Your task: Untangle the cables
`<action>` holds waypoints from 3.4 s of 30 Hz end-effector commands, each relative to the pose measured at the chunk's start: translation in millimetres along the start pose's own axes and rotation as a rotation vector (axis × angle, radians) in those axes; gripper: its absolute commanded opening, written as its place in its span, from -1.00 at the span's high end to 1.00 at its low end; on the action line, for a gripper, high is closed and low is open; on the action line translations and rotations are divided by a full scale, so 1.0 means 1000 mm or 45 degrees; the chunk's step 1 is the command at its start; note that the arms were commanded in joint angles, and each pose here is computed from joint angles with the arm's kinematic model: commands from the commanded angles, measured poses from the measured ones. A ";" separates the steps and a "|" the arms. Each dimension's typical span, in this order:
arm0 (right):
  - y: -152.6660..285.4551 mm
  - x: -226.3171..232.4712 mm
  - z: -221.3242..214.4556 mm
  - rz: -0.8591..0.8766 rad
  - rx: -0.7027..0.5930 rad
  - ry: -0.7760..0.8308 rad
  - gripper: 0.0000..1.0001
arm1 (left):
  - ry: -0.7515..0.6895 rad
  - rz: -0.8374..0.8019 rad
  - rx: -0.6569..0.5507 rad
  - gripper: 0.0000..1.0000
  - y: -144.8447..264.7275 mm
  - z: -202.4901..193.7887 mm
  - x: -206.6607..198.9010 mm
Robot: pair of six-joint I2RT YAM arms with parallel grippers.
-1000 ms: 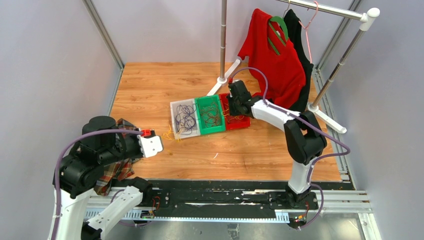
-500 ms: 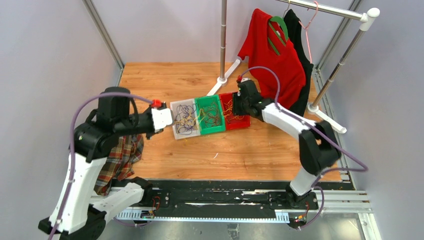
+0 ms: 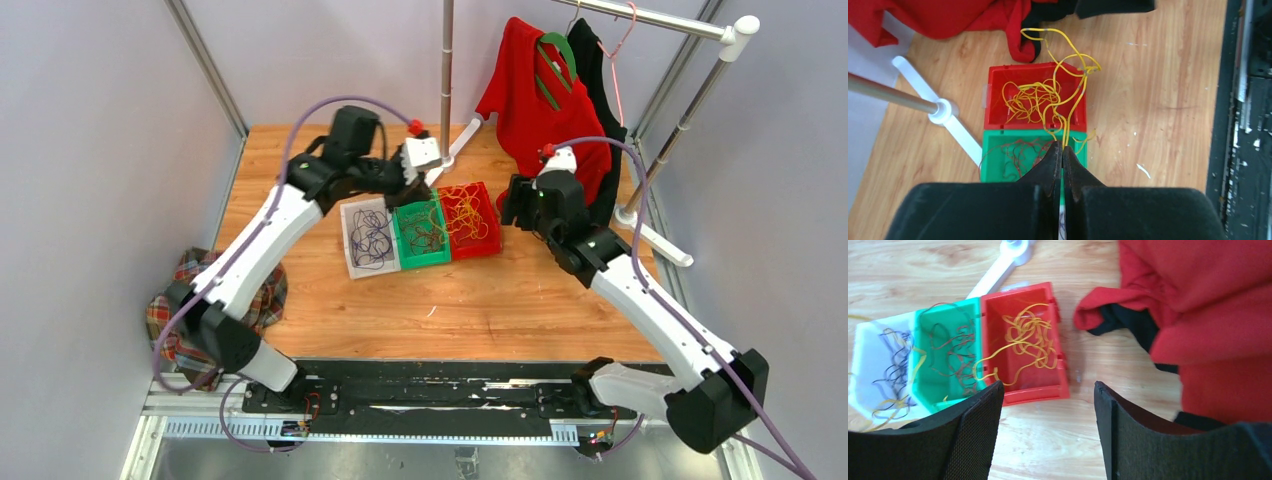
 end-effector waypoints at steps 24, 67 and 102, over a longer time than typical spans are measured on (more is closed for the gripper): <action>-0.004 -0.044 -0.042 -0.274 0.083 -0.108 -0.29 | -0.516 0.228 0.742 0.99 -0.212 -0.119 0.061; 0.024 -0.058 -0.056 -0.203 0.061 -0.128 -0.43 | 0.126 0.429 0.261 -0.96 0.025 0.040 -0.008; 0.026 -0.149 -0.156 -1.213 -0.309 0.035 -0.45 | 0.538 1.223 -0.597 -0.96 0.106 -0.274 0.048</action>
Point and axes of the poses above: each gripper's point midway between its finger pads, its own y axis back along the fingers, its own x axis along the line the jaws close on, z = x × y, the point moved 8 cm from there along y, back along the fingers, and after that the axes turned 11 degrees about y, right-handed, at the moved point
